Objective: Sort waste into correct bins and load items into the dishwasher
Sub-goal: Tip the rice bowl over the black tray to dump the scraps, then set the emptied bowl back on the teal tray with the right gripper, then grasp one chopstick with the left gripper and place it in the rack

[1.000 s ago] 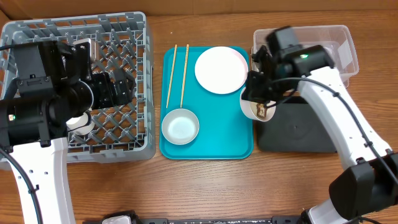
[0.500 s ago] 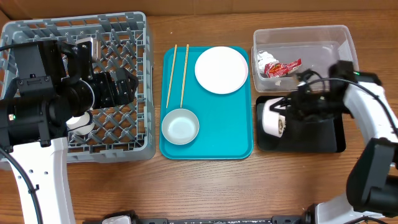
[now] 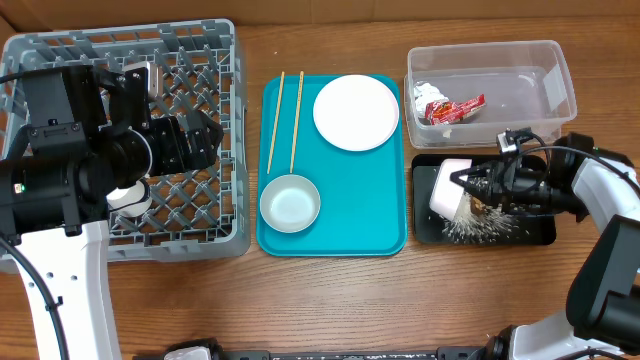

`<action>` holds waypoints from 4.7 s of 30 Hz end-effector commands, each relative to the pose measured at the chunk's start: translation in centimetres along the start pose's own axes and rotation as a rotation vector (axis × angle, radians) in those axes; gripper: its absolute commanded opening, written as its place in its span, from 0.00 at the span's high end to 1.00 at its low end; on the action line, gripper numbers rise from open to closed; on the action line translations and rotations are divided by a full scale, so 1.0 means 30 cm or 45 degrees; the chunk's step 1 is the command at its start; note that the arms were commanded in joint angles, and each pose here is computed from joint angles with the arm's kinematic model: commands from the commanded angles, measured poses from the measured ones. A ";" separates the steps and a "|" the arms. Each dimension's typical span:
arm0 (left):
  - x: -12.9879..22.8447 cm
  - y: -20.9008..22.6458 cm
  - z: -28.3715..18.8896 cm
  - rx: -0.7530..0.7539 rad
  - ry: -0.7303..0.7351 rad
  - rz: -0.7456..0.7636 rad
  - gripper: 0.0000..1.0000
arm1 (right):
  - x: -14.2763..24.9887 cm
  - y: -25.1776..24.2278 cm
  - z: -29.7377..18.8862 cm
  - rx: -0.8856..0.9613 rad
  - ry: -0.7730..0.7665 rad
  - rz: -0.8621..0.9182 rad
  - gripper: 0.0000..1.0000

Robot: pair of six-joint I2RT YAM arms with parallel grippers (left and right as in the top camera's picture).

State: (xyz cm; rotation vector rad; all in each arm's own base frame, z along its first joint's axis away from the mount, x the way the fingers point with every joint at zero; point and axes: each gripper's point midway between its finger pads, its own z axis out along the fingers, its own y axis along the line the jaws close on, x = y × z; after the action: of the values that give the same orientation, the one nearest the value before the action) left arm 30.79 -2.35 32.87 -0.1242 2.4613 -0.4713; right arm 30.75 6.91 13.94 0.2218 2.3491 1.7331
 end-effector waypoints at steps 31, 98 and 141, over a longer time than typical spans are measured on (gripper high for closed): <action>-0.008 -0.011 -0.012 0.022 -0.014 0.035 0.00 | -0.035 0.112 -0.051 -0.226 -0.119 -0.031 0.96; -0.014 0.007 0.010 -0.012 0.000 0.002 0.00 | 0.233 0.014 0.643 1.202 0.294 -0.607 0.87; 0.228 -0.015 1.269 -0.313 0.445 0.253 0.58 | -0.051 0.345 0.187 1.121 -0.201 -0.353 0.39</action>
State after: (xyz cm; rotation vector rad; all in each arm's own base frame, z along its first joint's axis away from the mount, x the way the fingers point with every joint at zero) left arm 47.76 -15.00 2.43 0.0918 2.8293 -0.1567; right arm 33.40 14.53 21.65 0.1484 2.7122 0.4518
